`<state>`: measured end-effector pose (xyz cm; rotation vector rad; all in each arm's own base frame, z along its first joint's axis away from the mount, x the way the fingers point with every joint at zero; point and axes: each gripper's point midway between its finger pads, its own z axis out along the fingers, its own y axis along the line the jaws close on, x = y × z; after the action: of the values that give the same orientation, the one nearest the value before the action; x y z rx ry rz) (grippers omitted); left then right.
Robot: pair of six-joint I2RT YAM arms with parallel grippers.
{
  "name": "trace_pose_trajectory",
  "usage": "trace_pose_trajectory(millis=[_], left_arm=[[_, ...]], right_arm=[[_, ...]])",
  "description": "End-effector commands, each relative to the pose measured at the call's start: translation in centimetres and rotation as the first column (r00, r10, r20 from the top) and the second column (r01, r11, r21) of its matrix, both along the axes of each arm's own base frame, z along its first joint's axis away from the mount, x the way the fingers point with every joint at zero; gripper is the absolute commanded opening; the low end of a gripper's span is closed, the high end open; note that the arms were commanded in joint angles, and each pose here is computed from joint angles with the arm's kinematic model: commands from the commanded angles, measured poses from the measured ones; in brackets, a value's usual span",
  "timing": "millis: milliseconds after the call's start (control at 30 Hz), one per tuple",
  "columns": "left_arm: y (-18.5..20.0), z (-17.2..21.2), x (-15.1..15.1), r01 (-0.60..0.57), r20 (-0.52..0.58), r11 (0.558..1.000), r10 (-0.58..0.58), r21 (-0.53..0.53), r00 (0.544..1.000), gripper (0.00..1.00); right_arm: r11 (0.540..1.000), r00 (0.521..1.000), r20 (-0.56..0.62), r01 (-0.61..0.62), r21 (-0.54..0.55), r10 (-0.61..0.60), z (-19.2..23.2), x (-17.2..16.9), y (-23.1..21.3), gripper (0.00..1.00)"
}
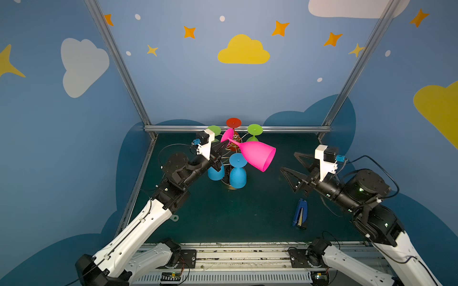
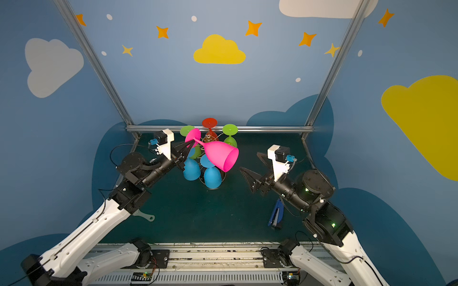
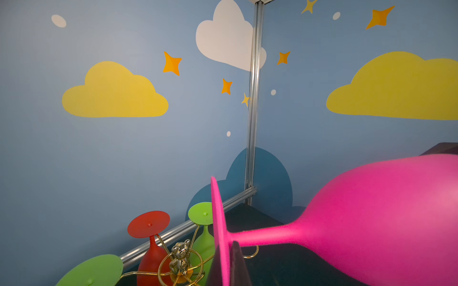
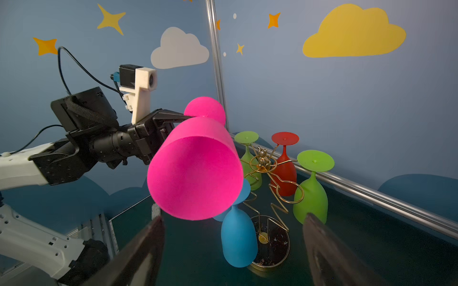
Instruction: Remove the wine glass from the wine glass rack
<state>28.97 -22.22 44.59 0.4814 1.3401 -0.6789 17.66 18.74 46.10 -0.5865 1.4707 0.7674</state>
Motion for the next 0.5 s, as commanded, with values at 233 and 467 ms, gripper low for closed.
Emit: trace_pose_trajectory(millis=[233,467], left_arm=[[-0.1,-0.5,-0.8,0.05,-0.045,0.998,-0.051,-0.044,0.998,0.03],[-0.3,-0.8,-1.0,0.064,-0.054,0.997,-0.066,-0.038,0.996,0.03]], right_arm=[[1.0,0.999,-0.034,-0.001,0.013,0.001,0.1,2.0,1.6,0.8],[0.998,0.996,-0.069,-0.057,0.005,0.057,-0.1,4.0,4.6,0.71]])
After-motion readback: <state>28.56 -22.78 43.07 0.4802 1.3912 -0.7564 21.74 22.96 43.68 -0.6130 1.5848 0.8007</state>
